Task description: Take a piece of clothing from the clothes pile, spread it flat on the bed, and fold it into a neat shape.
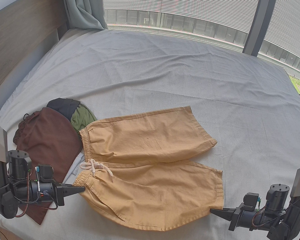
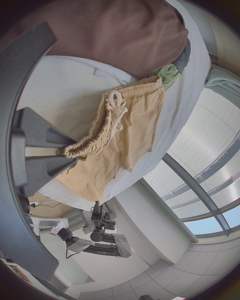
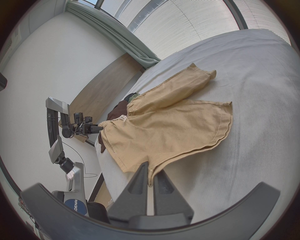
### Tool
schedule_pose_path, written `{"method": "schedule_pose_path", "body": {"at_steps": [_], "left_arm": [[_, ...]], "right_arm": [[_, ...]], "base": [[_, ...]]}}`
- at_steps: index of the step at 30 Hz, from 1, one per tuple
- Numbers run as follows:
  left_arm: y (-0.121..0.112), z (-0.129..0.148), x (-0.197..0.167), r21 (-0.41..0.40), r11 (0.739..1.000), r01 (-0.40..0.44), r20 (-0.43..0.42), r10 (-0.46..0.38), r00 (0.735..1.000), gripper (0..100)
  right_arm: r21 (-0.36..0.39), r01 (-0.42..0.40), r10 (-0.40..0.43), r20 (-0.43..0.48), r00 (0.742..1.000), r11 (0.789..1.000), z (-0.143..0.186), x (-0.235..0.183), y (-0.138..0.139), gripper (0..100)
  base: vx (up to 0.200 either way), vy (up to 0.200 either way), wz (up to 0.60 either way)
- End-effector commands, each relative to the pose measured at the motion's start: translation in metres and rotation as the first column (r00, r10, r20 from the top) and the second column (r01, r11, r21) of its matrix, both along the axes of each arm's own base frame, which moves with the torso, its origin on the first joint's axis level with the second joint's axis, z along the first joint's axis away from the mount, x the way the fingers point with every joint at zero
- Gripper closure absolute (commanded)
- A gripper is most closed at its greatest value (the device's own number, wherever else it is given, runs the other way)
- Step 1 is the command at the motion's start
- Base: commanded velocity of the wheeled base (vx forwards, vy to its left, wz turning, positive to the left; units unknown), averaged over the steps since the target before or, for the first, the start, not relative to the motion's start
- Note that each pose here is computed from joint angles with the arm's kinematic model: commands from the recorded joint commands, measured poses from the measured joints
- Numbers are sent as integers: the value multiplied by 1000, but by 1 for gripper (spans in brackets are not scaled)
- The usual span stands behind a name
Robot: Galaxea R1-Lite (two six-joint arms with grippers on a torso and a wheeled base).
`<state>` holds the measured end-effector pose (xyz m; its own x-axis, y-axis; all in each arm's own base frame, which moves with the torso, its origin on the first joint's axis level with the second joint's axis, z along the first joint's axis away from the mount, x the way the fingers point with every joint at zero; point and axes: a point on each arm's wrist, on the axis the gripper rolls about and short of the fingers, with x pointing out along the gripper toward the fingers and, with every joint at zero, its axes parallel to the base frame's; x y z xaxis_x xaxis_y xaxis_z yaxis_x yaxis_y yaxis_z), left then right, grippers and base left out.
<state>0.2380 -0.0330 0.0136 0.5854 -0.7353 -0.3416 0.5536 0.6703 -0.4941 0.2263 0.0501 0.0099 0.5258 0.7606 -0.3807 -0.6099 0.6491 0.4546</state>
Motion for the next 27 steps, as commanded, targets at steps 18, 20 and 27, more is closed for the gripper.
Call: {"method": "schedule_pose_path", "body": {"at_steps": [18,20,27], "left_arm": [[-1,8,14,-41,996,-74,6,74,997,100],[0,9,16,-41,996,-85,10,85,996,100],[0,10,20,-55,993,-100,8,101,995,100]], "right_arm": [[23,-5,2,111,994,1000,28,-4,1,100],[27,-5,2,117,993,1000,30,-5,1,100],[36,-10,5,147,989,999,38,-6,2,100]], "base": [[0,0,0],[0,0,0],[0,0,0]]}}
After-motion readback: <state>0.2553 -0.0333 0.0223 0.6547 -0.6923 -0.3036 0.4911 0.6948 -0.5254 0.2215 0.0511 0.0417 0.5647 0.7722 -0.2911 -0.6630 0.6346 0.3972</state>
